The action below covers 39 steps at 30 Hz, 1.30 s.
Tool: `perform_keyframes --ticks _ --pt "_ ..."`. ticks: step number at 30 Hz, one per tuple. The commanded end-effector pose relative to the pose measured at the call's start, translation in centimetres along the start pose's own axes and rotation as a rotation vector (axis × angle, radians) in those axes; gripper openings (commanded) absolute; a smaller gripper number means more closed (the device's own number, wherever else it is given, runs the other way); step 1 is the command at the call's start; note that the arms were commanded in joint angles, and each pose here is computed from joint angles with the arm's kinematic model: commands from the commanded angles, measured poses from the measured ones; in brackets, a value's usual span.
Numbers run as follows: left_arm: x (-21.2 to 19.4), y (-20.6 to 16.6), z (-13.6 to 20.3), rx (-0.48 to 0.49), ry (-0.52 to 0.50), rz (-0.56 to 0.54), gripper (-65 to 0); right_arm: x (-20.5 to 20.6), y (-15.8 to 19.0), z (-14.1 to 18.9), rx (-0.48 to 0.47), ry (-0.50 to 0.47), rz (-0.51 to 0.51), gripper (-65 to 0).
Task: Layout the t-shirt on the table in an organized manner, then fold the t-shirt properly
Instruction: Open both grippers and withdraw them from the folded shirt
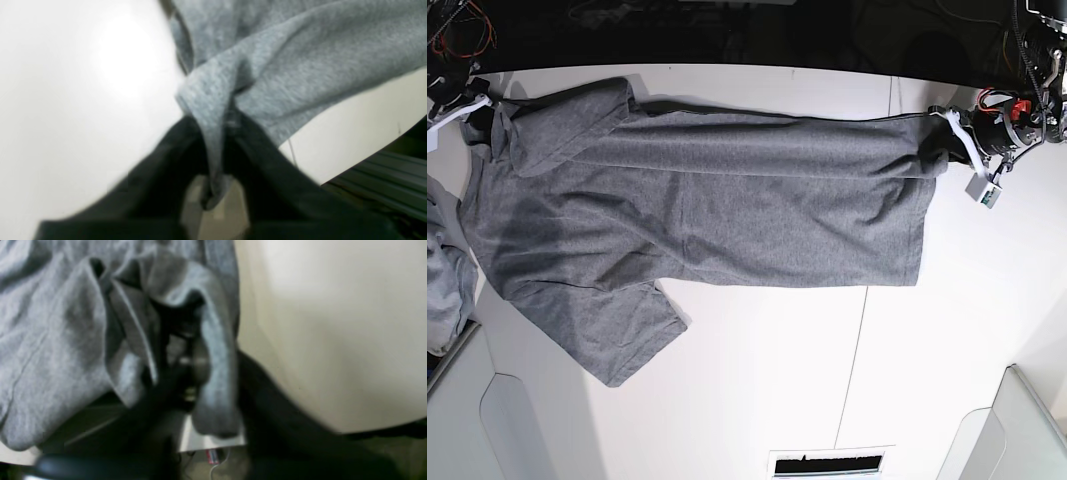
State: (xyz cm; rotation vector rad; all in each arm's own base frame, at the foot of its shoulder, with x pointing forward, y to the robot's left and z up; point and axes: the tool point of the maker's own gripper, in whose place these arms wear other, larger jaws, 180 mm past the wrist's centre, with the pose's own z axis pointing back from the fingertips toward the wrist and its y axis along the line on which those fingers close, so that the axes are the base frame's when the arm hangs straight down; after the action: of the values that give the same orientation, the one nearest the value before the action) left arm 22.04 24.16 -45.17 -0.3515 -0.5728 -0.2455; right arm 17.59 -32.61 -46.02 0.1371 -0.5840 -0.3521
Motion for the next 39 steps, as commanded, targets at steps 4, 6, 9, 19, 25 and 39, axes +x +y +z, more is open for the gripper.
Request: perform_keyframes --ticks 4,6,9,19,25,39 --pt "0.3 0.9 0.8 0.016 0.022 -0.030 -65.0 0.9 -0.5 0.7 0.003 -0.012 0.031 -65.0" --pt "0.0 1.1 1.0 0.019 0.035 -0.032 -65.0 0.6 -0.9 1.1 -0.003 -0.002 0.034 -65.0" --pt "-0.3 1.5 1.3 0.026 0.055 -0.037 -65.0 0.1 -1.5 2.0 -0.016 -0.005 0.032 -65.0" --pt "-0.1 0.8 1.6 -0.017 0.032 0.019 -65.0 0.4 -1.0 3.1 0.021 -0.038 0.038 -65.0" --pt "-0.2 0.8 1.6 -0.017 0.038 0.020 -45.4 1.4 -0.8 3.1 0.031 -0.064 0.035 -42.6" --pt "4.4 2.7 4.4 -0.007 -0.129 0.081 -33.4 9.0 -2.7 5.8 -0.041 -0.221 0.111 -39.3"
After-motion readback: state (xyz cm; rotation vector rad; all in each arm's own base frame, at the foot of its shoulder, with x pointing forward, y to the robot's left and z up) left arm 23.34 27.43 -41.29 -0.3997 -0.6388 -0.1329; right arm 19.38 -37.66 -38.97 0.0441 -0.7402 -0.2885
